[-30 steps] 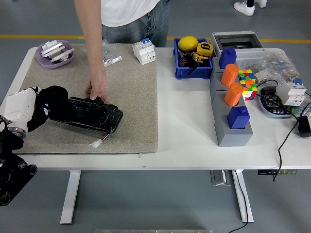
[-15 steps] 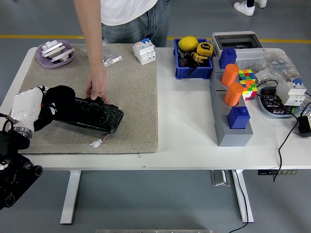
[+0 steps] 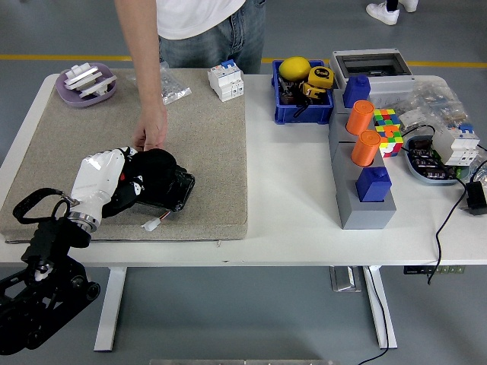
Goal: Pick the rag up,wipe the panel,place it on the desk
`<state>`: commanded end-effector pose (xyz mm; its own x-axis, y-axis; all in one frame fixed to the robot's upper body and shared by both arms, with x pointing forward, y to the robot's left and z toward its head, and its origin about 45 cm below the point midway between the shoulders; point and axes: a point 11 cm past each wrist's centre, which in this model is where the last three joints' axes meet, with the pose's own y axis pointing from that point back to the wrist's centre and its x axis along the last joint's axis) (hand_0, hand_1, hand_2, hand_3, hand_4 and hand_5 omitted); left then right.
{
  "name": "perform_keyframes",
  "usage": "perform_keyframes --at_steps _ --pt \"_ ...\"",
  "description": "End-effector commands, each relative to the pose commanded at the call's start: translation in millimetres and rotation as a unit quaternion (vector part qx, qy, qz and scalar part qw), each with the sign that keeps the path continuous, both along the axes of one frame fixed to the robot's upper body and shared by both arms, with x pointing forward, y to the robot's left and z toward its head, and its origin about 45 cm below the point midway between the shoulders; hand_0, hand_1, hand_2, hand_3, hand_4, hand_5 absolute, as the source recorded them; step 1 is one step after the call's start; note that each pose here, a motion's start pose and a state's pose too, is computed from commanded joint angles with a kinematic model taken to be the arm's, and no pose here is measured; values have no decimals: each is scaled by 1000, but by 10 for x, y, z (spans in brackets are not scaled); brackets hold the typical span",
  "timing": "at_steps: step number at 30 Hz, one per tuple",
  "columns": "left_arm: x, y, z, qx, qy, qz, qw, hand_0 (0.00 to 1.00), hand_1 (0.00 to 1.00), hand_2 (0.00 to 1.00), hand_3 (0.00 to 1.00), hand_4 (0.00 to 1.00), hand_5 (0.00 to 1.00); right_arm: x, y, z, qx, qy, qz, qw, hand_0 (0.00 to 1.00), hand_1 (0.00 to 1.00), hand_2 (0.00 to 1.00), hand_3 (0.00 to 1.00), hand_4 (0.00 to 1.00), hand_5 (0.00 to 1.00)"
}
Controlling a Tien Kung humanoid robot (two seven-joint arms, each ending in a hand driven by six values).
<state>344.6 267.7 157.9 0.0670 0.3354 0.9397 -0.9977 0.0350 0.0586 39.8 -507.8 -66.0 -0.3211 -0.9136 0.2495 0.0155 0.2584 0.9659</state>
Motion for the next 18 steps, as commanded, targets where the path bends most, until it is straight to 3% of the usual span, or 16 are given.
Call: perform_keyframes --at_steps 8,18 --pt "-100 -303 -15 -13 11 -42 999 203 246 541 509 122 2 -4 -12 7 -1 1 1 1000 775 577 692 645 998 535" --pt "-74 -317 21 -19 6 -36 999 202 248 540 509 127 2 -5 -3 2 0 1 0 1000 775 576 692 645 998 535"
